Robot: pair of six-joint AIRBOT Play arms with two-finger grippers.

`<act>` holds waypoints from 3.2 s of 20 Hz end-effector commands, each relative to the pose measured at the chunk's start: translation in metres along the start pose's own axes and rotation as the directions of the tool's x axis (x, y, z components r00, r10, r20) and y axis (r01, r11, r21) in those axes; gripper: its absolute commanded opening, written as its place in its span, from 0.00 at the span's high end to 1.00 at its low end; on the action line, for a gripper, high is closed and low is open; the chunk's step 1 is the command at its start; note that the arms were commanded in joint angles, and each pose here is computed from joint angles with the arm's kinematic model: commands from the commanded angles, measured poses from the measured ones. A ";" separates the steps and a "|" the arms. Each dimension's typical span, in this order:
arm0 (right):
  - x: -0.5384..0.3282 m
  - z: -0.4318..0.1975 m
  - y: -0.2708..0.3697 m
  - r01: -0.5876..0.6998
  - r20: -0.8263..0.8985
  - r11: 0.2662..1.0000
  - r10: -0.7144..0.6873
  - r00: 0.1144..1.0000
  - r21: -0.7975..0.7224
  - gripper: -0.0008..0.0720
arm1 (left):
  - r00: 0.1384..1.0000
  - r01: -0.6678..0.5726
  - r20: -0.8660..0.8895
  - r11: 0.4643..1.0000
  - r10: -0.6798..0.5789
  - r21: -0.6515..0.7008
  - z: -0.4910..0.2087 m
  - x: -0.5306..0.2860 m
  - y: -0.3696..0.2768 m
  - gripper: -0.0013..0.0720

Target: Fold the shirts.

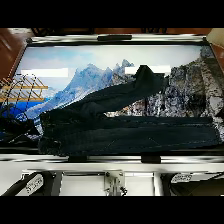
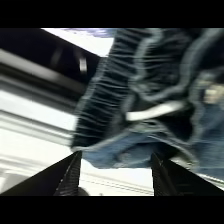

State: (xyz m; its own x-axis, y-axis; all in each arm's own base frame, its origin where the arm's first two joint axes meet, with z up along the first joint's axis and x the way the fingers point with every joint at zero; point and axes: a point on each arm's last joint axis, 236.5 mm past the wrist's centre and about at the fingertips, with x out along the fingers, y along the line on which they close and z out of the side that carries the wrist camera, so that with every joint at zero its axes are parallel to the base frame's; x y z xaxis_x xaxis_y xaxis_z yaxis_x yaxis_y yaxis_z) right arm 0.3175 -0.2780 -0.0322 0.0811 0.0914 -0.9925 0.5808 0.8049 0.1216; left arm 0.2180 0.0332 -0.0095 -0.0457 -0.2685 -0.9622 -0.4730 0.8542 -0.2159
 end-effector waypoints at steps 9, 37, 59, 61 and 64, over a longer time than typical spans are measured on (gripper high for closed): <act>0.062 0.013 -0.003 -0.041 -0.046 0.994 0.037 0.998 -0.097 0.11 | 0.973 0.178 0.142 0.983 -0.182 0.038 0.022 0.001 -0.091 0.26; -0.006 0.069 0.081 -0.263 0.173 0.965 0.258 0.950 0.004 0.33 | 0.974 0.137 0.170 0.988 -0.147 0.072 0.028 0.003 -0.085 0.26; 0.086 0.089 0.361 -0.430 0.316 0.897 0.440 0.840 -0.106 0.11 | 0.965 0.070 0.238 0.985 -0.107 0.159 0.081 0.038 -0.077 0.80; 0.101 0.090 0.360 -0.452 0.308 0.891 0.439 0.844 -0.030 0.11 | 0.964 0.083 0.235 0.983 -0.121 0.166 0.080 0.039 -0.083 0.80; 0.111 0.086 0.359 -0.460 0.288 0.887 0.434 0.854 0.026 0.11 | 0.965 0.085 0.227 0.978 -0.128 0.191 0.076 0.040 -0.090 0.82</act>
State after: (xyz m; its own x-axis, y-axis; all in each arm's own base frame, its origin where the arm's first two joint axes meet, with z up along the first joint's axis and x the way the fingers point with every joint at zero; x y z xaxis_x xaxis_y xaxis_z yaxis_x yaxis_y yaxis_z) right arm 0.6037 -0.0313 -0.0845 0.5620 0.2571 -0.7862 0.4414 0.7106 0.5479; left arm 0.3257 -0.0134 -0.0418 0.2188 -0.2546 -0.9420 -0.3222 0.8924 -0.3160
